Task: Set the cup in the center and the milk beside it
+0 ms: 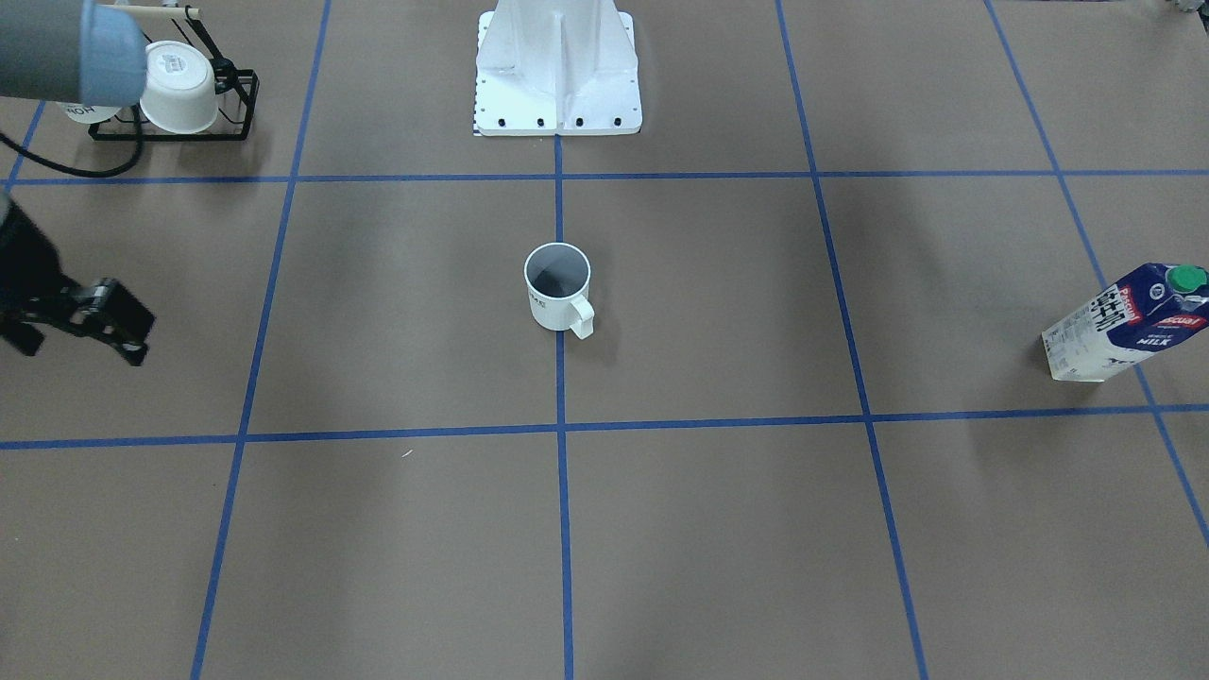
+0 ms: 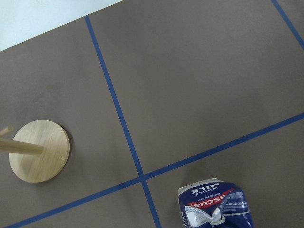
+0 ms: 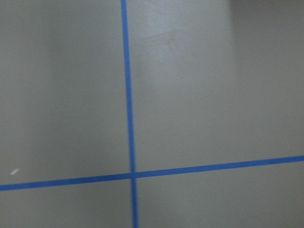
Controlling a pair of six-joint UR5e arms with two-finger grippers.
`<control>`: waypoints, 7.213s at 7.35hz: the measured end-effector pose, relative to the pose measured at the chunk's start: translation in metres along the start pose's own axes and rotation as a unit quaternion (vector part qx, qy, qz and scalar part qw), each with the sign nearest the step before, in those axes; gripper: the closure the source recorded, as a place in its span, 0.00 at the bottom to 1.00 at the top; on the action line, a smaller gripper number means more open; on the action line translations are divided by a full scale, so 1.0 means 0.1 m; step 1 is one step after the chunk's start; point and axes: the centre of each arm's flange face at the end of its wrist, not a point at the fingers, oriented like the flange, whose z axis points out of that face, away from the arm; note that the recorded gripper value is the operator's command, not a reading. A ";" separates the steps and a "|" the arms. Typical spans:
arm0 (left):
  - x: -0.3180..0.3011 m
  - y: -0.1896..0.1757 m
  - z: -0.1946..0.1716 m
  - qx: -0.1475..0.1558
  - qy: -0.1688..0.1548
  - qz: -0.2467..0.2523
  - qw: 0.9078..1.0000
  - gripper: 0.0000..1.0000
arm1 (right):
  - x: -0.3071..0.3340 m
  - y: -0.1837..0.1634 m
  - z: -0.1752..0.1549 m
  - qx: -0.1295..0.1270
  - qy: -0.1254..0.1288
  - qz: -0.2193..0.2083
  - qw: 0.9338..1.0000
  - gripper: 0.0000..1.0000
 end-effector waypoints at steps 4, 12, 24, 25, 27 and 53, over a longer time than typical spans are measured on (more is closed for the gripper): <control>0.13 0.13 0.17 -0.010 0.008 -0.094 0.996 0.02 | 2.50 0.21 0.23 -0.047 0.014 -0.067 0.997 0.00; 0.37 0.25 0.63 -0.055 0.016 -0.090 0.994 0.02 | 3.08 0.60 0.44 -0.071 0.022 -0.041 0.996 0.00; 0.38 0.12 1.02 -0.050 0.030 -0.059 0.997 0.42 | 3.09 0.60 0.44 -0.071 0.027 -0.043 0.996 0.00; 0.39 0.11 1.02 -0.049 0.031 -0.058 0.997 0.60 | 3.09 0.60 0.45 -0.071 0.027 -0.043 0.996 0.00; 0.41 0.10 1.01 -0.048 0.032 -0.055 0.997 0.86 | 3.09 0.60 0.45 -0.071 0.027 -0.043 0.996 0.00; 6.24 -0.78 0.54 -0.091 0.047 -0.183 0.978 0.43 | 3.22 0.77 0.57 -0.080 0.027 -0.037 0.996 0.00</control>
